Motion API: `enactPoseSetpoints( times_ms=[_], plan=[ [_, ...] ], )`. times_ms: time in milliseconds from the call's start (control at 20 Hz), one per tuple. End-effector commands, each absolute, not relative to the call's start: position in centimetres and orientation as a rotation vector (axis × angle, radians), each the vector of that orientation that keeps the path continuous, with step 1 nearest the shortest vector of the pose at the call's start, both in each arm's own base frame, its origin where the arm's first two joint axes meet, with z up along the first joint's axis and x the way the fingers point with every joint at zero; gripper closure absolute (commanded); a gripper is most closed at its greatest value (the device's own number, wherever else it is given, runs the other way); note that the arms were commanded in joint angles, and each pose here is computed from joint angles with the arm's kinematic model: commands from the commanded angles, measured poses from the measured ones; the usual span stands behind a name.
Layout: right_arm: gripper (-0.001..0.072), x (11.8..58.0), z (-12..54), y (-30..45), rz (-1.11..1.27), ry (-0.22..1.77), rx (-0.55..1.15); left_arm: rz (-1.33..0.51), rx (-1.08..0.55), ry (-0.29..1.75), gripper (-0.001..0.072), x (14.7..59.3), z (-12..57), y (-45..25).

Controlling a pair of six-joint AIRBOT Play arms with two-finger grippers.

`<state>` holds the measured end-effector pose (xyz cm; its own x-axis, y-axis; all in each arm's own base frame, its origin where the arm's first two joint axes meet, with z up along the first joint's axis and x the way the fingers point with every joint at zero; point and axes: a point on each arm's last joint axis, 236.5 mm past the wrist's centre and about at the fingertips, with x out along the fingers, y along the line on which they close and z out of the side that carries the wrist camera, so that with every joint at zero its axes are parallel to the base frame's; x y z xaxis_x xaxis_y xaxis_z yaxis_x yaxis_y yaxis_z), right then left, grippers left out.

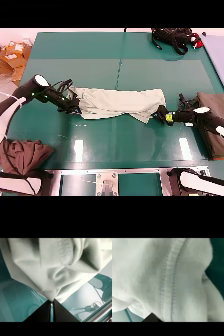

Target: Fold the shirts.

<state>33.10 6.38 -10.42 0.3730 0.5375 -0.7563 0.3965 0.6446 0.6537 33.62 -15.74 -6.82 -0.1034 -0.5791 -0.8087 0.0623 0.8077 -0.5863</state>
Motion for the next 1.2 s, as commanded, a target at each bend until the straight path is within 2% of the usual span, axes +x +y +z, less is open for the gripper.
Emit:
enactPoseSetpoints(
  times_ms=[0,100,200,400,600,750,950,1150],
  plan=[
    [0.0694,33.9,-8.1,7.8,0.229,1.243,0.949,-0.577,-0.405,1.578,0.0684,33.8,-6.0,-15.7],
    [0.0694,35.6,-3.4,7.5,0.32,1.177,0.928,-0.585,-0.337,1.498,0.0684,35.4,-3.3,-15.2],
    [0.0695,38.0,3.4,6.4,0.381,1.038,0.862,-0.604,-0.285,1.329,0.0684,37.9,2.5,-15.3],
    [0.0694,40.5,21.7,4.6,0.43,0.616,0.615,-0.638,-0.157,0.875,0.0684,39.7,20.1,-15.3],
    [0.0694,36.7,39.1,4.6,0.436,0.214,0.404,-0.658,-0.014,0.456,0.0684,34.7,36.5,-15.1],
    [0.0695,32.0,48.1,4.2,0.381,-0.035,0.296,-0.637,0.063,0.202,0.0684,29.6,45.2,-14.4],
    [0.0695,26.1,56.8,2.2,0.244,-0.348,0.23,-0.63,0.139,-0.025,0.0684,24.1,52.4,-14.2],
    [0.0695,24.1,59.6,1.9,0.214,-0.45,0.209,-0.643,0.137,-0.049,0.0684,23.5,53.1,-14.5]
  ],
)
